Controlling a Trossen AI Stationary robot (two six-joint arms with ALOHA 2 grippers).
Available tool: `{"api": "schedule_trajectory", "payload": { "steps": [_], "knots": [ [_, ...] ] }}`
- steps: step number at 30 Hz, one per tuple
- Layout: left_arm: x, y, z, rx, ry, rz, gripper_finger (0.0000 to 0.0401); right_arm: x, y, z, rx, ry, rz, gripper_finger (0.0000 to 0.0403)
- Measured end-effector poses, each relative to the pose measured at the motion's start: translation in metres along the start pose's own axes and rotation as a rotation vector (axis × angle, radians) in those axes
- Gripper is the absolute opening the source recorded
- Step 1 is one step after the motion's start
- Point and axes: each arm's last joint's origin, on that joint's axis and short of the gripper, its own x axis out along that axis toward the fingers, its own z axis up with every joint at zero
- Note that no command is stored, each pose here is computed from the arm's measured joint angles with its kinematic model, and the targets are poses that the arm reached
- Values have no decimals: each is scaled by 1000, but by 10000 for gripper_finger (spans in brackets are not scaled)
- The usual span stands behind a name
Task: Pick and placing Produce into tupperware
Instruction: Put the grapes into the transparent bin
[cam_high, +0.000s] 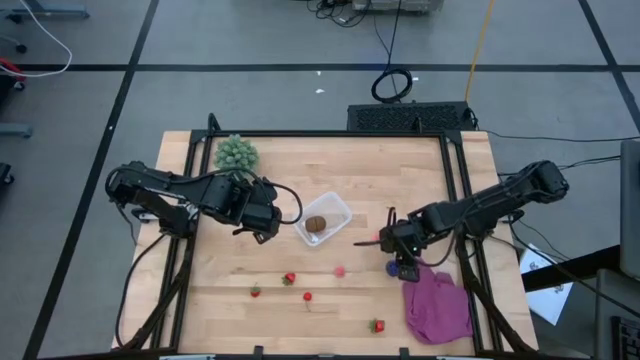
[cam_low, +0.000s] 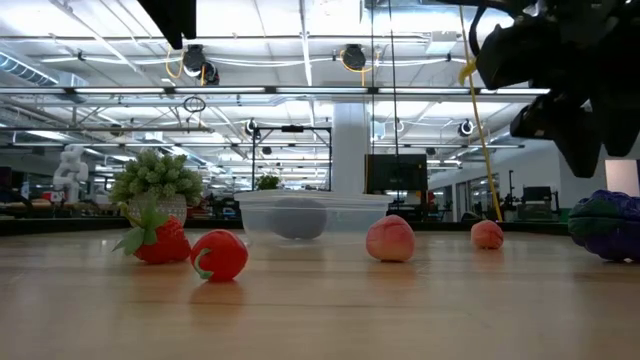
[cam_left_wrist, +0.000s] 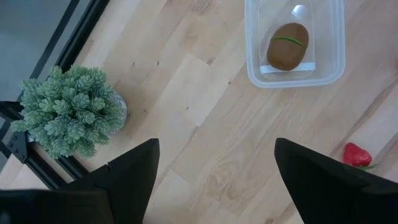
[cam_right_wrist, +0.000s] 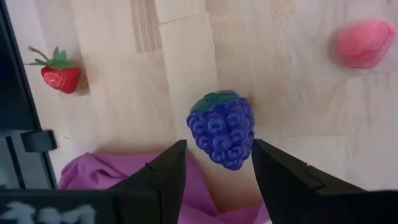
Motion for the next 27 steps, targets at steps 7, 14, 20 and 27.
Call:
{"api": "schedule_trajectory", "payload": {
  "steps": [7,14,20,27],
  "knots": [
    [0,0,0,2,0,0,324,-2,-7,3,44,15,32,174],
    [0,0,0,3,0,1,320,-3,-10,3,85,28,49,174],
    [0,0,0,1,0,1,319,-3,-10,4,94,27,50,174],
    [0,0,0,3,0,1,319,-3,-9,5,83,13,56,174]
  ]
}}
